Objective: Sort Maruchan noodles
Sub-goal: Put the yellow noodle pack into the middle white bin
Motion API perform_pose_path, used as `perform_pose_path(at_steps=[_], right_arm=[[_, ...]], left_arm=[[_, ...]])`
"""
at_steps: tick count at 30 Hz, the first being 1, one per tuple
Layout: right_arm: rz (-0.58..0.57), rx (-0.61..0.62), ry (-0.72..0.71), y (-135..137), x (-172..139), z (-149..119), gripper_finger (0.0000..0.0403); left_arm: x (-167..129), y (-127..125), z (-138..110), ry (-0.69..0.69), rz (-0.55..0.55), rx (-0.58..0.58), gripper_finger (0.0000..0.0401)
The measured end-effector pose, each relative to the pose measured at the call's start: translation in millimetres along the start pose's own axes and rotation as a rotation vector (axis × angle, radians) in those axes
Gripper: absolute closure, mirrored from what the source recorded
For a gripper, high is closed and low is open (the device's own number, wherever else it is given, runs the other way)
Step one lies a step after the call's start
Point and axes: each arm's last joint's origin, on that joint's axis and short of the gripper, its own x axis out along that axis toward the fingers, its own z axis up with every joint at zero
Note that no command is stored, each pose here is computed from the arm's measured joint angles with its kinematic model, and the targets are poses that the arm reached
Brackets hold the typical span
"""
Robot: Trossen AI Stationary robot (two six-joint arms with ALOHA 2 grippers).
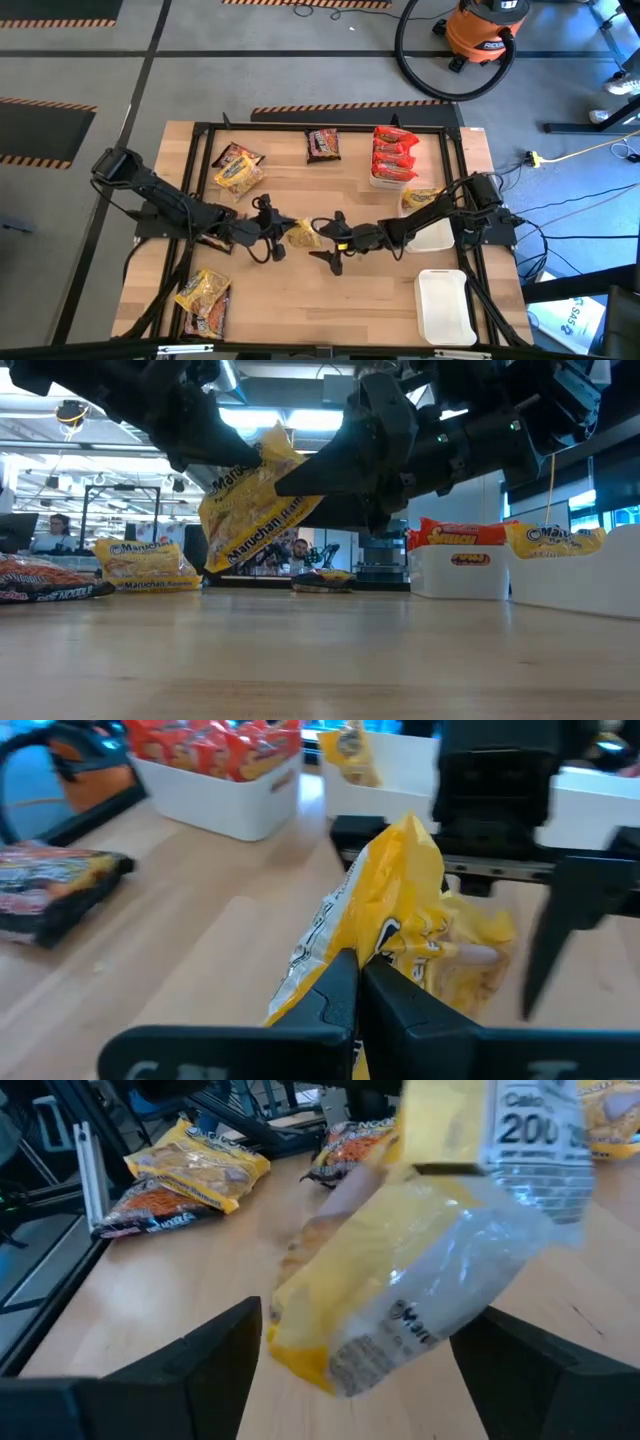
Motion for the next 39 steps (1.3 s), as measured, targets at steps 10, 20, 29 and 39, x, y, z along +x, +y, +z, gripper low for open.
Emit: perform_pose_path(at_steps=[10, 20, 29, 39], right_arm=[[-0.099, 0.025, -0.064, -2.2, -0.2, 3.8, 0.0119], [-0.054, -0.032, -0.015, -1.9, 0.0, 0.3, 0.0251], [-0.054, -0.045, -0.003, -2.2, -0.1, -0.8, 0.0279], [-0.074, -0.121, -0.005, -0.5, -6.5, 10.0, 0.0293]], left_arm=[[0.0, -5.9, 2.1, 0.002, -0.132, 0.020, 0.0401], [0.0, -7.0, 4.6, -0.016, -0.159, 0.018, 0.0383], [-2.1, -6.2, 7.5, -0.030, -0.155, 0.025, 0.0309], [-21.3, -4.5, 23.8, -0.093, -0.213, 0.063, 0.0217]])
